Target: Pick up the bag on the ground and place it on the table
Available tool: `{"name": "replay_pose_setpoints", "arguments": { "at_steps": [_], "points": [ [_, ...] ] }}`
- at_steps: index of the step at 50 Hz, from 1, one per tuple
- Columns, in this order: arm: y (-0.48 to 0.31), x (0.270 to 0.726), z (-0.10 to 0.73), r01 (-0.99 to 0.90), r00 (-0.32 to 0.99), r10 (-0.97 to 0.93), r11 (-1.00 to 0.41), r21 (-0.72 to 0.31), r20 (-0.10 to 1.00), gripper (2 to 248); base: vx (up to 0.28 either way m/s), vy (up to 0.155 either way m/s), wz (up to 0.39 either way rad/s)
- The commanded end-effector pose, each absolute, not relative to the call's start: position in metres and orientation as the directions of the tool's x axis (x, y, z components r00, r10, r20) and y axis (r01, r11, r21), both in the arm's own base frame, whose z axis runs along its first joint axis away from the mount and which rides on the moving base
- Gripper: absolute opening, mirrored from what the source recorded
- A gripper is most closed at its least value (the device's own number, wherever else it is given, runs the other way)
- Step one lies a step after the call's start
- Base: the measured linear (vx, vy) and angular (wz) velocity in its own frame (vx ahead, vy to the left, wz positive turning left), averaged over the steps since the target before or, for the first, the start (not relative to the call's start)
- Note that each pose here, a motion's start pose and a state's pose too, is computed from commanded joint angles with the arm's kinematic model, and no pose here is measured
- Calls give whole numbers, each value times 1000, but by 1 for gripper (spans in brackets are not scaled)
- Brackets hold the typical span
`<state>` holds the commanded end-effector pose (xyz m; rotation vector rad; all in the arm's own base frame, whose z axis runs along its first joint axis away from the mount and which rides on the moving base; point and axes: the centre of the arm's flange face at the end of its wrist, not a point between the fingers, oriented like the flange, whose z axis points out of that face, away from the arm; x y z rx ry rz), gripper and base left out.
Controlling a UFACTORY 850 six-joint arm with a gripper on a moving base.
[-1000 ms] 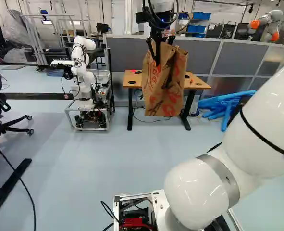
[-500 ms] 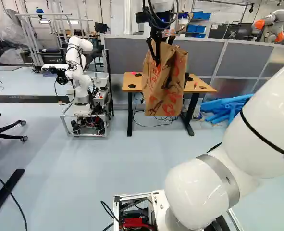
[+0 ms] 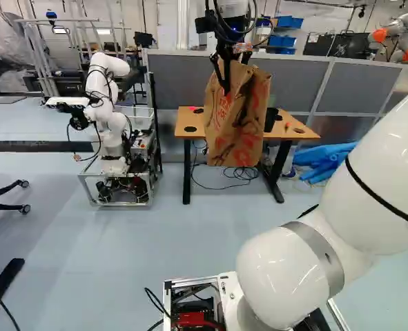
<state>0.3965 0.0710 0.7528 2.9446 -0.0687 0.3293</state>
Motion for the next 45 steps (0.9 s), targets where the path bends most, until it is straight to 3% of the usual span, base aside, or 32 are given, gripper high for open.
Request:
{"name": "replay_pose_setpoints", "arguments": {
  "at_steps": [45],
  "points": [
    [71, 396, 753, -65, 974, -26, -983, 171, 223, 21, 205, 19, -16]
  ]
}}
